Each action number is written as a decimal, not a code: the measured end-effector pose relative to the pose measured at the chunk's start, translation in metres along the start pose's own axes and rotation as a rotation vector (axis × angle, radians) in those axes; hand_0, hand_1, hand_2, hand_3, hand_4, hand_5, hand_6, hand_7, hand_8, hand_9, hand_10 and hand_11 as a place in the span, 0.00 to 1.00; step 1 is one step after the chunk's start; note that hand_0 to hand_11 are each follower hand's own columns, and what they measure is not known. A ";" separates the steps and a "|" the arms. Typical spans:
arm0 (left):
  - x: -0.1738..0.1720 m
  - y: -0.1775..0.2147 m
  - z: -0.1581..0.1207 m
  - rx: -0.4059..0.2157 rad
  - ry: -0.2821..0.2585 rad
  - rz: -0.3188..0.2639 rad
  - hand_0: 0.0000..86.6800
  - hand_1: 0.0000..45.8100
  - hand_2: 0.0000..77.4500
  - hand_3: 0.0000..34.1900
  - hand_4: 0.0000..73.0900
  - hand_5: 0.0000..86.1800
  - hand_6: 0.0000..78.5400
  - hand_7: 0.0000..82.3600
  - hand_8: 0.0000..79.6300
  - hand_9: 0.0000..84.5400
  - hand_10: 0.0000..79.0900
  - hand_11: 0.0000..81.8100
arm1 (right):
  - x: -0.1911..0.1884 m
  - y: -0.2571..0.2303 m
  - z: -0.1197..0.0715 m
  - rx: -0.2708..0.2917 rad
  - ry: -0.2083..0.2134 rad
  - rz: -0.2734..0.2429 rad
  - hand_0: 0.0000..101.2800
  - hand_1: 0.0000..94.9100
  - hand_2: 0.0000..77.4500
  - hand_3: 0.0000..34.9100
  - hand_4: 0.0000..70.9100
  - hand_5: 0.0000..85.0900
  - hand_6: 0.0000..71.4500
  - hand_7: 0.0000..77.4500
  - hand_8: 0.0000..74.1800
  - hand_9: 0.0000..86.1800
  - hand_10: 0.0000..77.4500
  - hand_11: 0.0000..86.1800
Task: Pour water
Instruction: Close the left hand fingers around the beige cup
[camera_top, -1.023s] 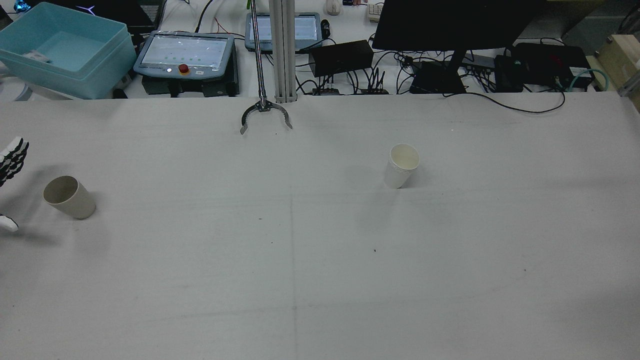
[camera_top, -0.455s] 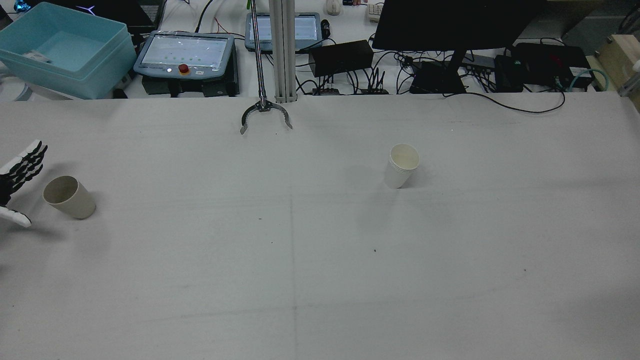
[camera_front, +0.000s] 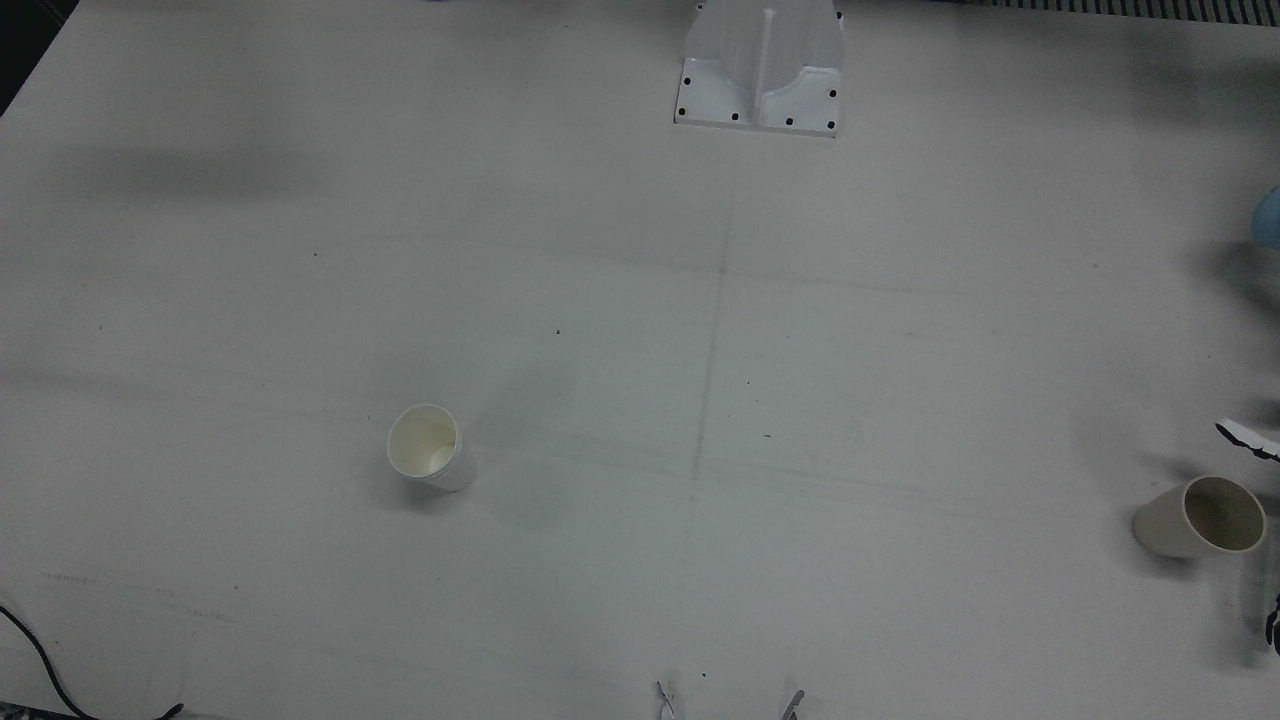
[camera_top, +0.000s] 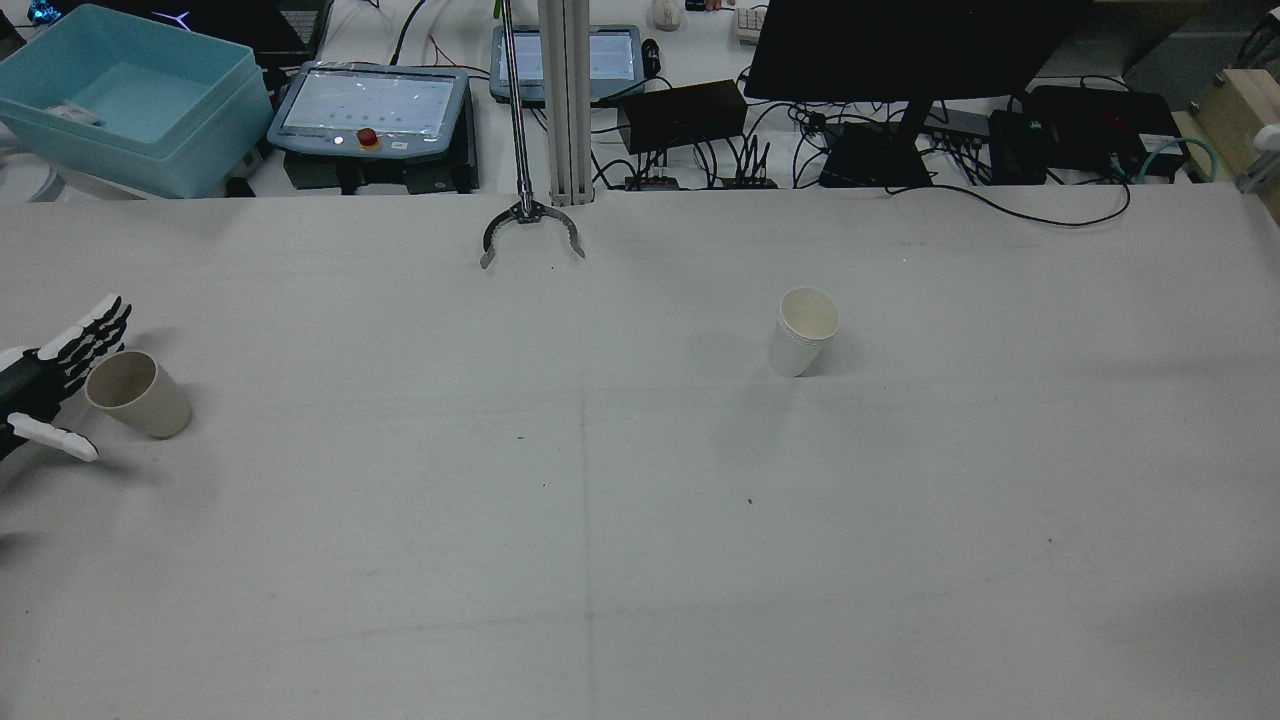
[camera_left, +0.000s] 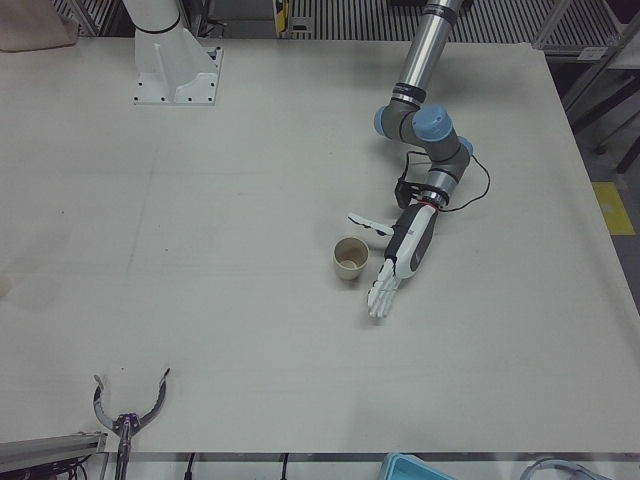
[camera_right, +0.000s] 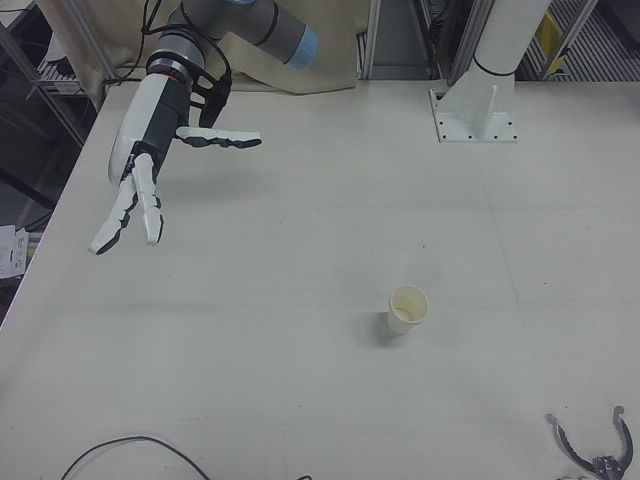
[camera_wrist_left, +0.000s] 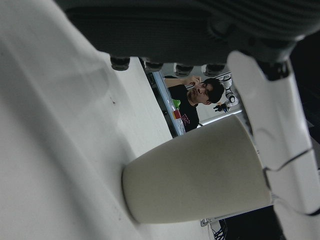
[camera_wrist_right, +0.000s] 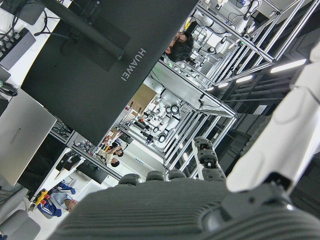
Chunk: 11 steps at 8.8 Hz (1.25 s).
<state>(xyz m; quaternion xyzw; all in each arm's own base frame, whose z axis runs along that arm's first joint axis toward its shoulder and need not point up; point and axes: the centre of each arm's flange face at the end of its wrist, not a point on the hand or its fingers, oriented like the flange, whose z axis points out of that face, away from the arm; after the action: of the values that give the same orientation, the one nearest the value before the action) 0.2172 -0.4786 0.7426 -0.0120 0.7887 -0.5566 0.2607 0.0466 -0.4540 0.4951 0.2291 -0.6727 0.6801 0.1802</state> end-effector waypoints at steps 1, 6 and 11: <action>-0.001 0.004 0.006 -0.004 0.000 -0.002 0.58 0.35 0.02 0.30 0.05 0.01 0.01 0.03 0.01 0.01 0.01 0.03 | 0.000 0.000 0.000 0.000 0.000 0.000 0.42 0.07 0.04 0.00 0.02 0.04 0.01 0.01 0.01 0.01 0.01 0.01; -0.003 0.013 0.016 -0.006 -0.011 0.000 0.69 0.52 0.01 0.09 0.07 0.01 0.01 0.03 0.01 0.01 0.02 0.07 | 0.001 0.001 0.001 -0.002 0.002 -0.001 0.41 0.07 0.04 0.00 0.03 0.04 0.01 0.01 0.01 0.01 0.01 0.01; -0.001 0.032 0.037 0.006 -0.021 -0.001 0.66 0.48 0.06 0.00 0.35 0.36 0.00 0.05 0.01 0.01 0.02 0.06 | 0.003 0.000 0.000 0.001 0.007 -0.009 0.40 0.07 0.04 0.00 0.04 0.04 0.01 0.01 0.01 0.01 0.01 0.01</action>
<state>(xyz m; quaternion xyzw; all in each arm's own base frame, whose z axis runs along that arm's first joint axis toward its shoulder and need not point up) 0.2420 -0.4990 0.7058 -0.0174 0.7843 -0.5590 0.2685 0.0442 -0.4539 0.4972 0.2297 -0.6708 0.6804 0.1854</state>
